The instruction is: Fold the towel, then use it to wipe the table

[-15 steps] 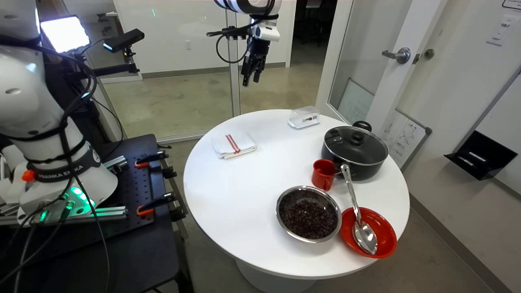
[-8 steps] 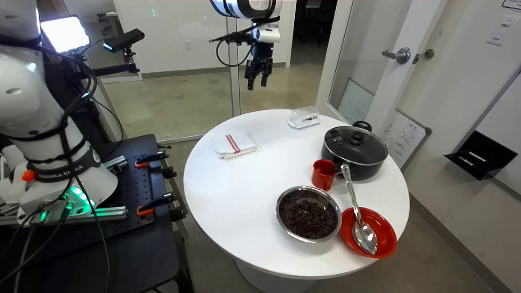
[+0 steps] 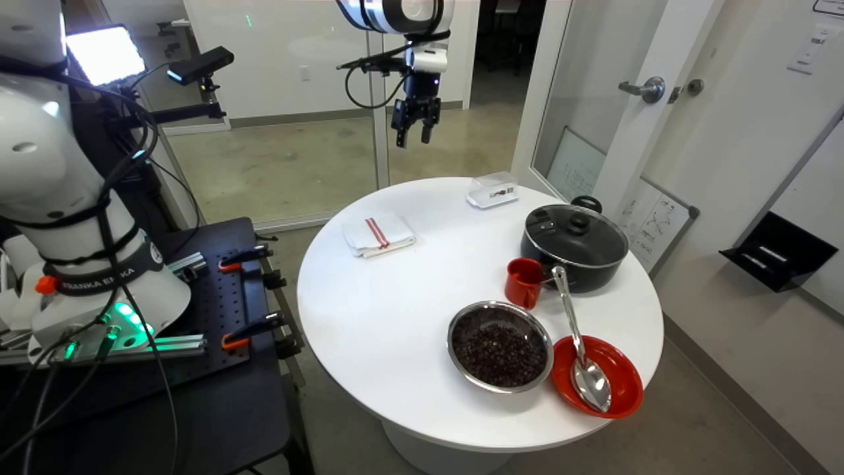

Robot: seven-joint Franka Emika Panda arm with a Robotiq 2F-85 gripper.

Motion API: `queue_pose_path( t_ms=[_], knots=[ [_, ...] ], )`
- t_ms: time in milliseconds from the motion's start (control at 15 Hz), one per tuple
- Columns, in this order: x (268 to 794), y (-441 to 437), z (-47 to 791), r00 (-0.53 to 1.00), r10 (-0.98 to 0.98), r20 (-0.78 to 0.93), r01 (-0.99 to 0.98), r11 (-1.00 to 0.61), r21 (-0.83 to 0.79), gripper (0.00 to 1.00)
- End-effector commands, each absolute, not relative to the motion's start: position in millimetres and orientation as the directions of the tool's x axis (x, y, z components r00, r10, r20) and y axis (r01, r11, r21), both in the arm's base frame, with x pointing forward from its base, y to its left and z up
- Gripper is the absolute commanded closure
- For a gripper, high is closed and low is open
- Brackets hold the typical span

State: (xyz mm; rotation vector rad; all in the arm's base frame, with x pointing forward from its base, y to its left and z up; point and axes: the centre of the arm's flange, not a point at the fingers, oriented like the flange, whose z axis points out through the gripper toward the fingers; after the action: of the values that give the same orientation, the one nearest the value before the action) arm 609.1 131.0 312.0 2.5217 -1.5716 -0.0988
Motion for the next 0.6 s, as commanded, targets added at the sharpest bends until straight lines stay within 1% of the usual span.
queue_pose_path(
  t_ms=[0,333,400,533],
  knots=[
    [620.0,170.8,267.2,0.264,-0.961,0.079,-0.949,-0.244,0.2,0.0],
    [623.0,192.9,214.7,0.018,-0.994,0.107,-0.964,0.011,0.264,0.0],
    [627.4,192.2,204.3,0.01,-0.997,0.074,-0.964,0.011,0.267,0.0],
    [640.0,183.8,183.6,-0.003,-0.999,-0.054,-0.947,-0.015,0.319,0.0]
  ],
)
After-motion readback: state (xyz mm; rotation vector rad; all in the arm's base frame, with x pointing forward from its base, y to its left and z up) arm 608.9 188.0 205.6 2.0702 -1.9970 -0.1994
